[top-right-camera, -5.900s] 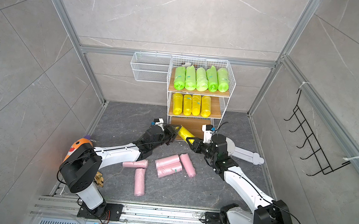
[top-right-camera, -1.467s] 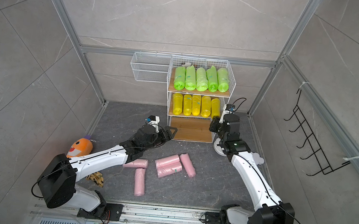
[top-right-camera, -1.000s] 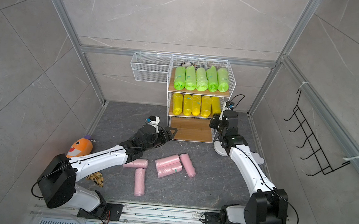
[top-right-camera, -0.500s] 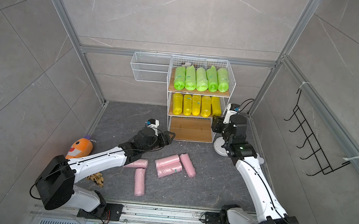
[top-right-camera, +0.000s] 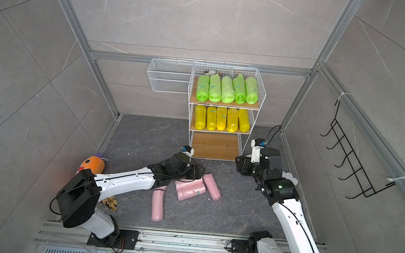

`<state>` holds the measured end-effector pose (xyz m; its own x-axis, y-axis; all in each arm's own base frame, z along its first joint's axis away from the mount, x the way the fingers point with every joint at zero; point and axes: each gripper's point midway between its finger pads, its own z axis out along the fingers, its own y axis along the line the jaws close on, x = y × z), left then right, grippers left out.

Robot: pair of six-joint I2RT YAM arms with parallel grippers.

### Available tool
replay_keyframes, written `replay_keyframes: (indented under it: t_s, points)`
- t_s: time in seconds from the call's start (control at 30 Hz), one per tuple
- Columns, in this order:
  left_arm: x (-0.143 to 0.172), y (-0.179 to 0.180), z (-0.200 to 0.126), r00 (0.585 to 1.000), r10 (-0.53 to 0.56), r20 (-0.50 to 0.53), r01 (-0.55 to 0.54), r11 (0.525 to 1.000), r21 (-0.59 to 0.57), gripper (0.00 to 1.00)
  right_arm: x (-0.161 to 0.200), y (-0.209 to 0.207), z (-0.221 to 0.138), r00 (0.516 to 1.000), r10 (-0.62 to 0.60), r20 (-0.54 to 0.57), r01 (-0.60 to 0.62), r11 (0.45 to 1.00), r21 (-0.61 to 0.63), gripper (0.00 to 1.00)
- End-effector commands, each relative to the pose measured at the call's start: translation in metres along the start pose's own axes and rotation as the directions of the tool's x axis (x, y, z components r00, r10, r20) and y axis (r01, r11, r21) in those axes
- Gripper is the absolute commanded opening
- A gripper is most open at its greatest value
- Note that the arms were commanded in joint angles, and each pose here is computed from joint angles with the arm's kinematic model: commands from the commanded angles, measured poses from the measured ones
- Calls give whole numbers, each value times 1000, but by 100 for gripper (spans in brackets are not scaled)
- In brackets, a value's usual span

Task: Sort the rolls of trash bags by color and place them on the shelf
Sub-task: Pick up the roll of trash bags from the center of the board.

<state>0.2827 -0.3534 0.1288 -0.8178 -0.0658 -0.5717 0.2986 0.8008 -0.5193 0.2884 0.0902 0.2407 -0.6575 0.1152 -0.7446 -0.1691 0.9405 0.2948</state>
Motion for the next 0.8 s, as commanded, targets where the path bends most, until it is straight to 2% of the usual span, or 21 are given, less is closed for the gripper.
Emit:
replay_keyframes:
  t_s: [0.0,0.2,0.43,0.6,0.77]
  points:
    - [-9,0,1,1000,-15,26,15,1000,-14,80,53,15,19,986,27,-165,-40,997,-73,67]
    - [-22,19,-7,994,-76,81,79,996,-35,80,121,49,60,952,-42,-304,-7,987,-158,72]
    - [-35,39,-21,986,-104,130,112,992,-55,81,165,47,92,929,-94,-357,45,989,-142,78]
    - [-36,41,-22,984,-115,138,123,991,-49,81,183,41,105,923,-92,-374,48,991,-124,77]
    - [-35,41,-17,983,-129,131,135,990,-39,81,194,37,114,914,-88,-395,52,994,-101,68]
